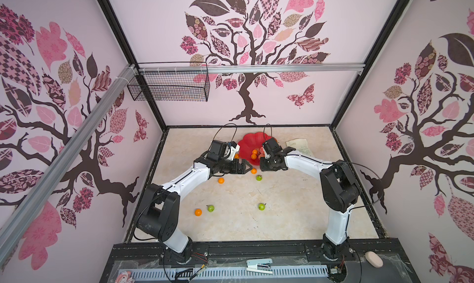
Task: Place and organize the fake fruits in the fruit bowl
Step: 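Lift the kumquat and carry it over the bowl with the right gripper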
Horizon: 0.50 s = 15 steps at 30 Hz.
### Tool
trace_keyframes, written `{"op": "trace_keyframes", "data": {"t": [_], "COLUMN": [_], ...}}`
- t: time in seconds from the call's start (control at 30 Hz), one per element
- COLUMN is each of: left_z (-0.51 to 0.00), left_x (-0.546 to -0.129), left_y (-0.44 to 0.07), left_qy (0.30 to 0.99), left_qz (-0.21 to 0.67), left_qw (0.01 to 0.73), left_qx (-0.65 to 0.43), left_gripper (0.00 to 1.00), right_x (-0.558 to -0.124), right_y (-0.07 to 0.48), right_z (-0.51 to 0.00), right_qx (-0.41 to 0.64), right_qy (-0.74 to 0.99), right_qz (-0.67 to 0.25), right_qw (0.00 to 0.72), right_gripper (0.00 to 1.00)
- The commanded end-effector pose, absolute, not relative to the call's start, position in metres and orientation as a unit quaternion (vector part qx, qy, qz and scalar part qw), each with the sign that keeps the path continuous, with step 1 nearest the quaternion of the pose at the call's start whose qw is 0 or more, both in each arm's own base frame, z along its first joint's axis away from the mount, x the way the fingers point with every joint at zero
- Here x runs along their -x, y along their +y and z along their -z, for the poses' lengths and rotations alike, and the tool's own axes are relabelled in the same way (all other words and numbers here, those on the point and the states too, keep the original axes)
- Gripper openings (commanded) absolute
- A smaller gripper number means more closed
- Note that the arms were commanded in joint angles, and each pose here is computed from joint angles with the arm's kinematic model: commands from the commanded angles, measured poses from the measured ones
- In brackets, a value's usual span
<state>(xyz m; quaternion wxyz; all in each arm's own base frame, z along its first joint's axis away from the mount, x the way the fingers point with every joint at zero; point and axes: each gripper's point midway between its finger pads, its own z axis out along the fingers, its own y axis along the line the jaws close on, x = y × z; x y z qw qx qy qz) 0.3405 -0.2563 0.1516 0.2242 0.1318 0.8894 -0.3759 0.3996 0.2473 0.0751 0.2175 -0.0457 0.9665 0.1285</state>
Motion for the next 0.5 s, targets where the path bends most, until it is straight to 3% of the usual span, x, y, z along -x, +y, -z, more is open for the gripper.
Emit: {"op": "trace_keyframes", "data": {"t": [0.0,0.47], "left_z": [-0.184,-0.184], "left_x": [-0.353,-0.394], "left_y": [-0.260,-0.224], "left_qy": [0.870,0.869], "left_qz": [0.384,0.407], "left_qw": [0.271,0.278], "left_qx": [-0.150,-0.045], "left_gripper": [0.98,0.98], "right_x": [-0.396,-0.421], "right_y": [0.244,0.263], "right_z": [-0.103,-0.120], "right_qx": [0.046,0.060], "right_qy": [0.962,0.957], "right_qz": [-0.132,-0.145], "right_qw": [0.235,0.243], "right_gripper": [0.37,0.38]}}
